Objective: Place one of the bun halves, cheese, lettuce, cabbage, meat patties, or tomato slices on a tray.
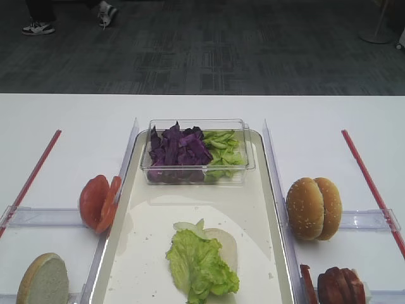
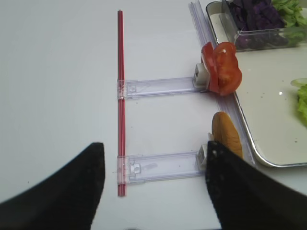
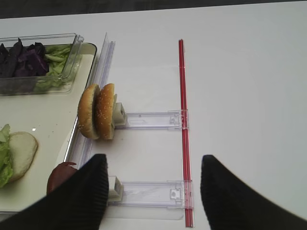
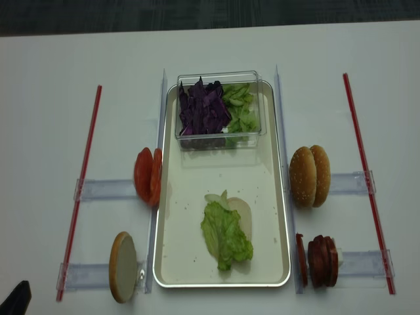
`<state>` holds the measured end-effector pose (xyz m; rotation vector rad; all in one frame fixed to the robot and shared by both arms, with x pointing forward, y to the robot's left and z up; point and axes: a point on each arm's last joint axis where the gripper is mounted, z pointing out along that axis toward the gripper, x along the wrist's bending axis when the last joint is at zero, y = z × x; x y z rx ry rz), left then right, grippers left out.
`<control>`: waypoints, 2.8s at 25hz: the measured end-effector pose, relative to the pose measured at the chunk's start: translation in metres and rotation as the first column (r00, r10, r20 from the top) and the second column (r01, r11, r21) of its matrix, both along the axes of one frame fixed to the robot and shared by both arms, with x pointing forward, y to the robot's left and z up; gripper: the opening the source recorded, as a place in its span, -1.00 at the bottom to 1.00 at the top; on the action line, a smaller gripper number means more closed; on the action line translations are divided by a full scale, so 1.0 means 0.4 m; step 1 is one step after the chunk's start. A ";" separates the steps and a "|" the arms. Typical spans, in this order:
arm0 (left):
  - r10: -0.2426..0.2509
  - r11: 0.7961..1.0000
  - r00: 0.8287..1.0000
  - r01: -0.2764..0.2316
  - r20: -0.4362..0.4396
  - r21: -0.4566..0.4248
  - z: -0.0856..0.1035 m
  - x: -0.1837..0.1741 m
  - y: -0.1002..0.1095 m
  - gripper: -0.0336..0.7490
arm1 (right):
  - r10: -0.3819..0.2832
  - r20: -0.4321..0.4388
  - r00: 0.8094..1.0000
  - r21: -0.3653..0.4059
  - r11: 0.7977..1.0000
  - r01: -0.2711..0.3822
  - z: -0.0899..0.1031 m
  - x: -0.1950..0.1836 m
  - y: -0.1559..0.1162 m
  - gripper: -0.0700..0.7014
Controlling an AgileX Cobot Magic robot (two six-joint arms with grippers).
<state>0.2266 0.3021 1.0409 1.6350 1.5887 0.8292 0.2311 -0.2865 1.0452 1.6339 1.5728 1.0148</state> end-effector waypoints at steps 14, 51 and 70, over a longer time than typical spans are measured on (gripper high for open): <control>0.000 1.000 1.000 0.000 0.000 0.000 0.000 0.000 0.000 0.19 | 0.000 0.000 1.000 0.000 1.000 0.000 0.000 0.000 0.000 0.36; 0.000 1.000 1.000 0.000 0.000 0.000 0.000 0.000 0.000 0.19 | 0.000 -0.002 1.000 0.001 1.000 0.000 0.000 0.000 0.000 0.36; 0.000 1.000 1.000 0.000 0.000 0.000 0.000 0.000 0.000 0.19 | 0.000 -0.002 1.000 0.001 1.000 0.000 0.000 0.000 0.000 0.36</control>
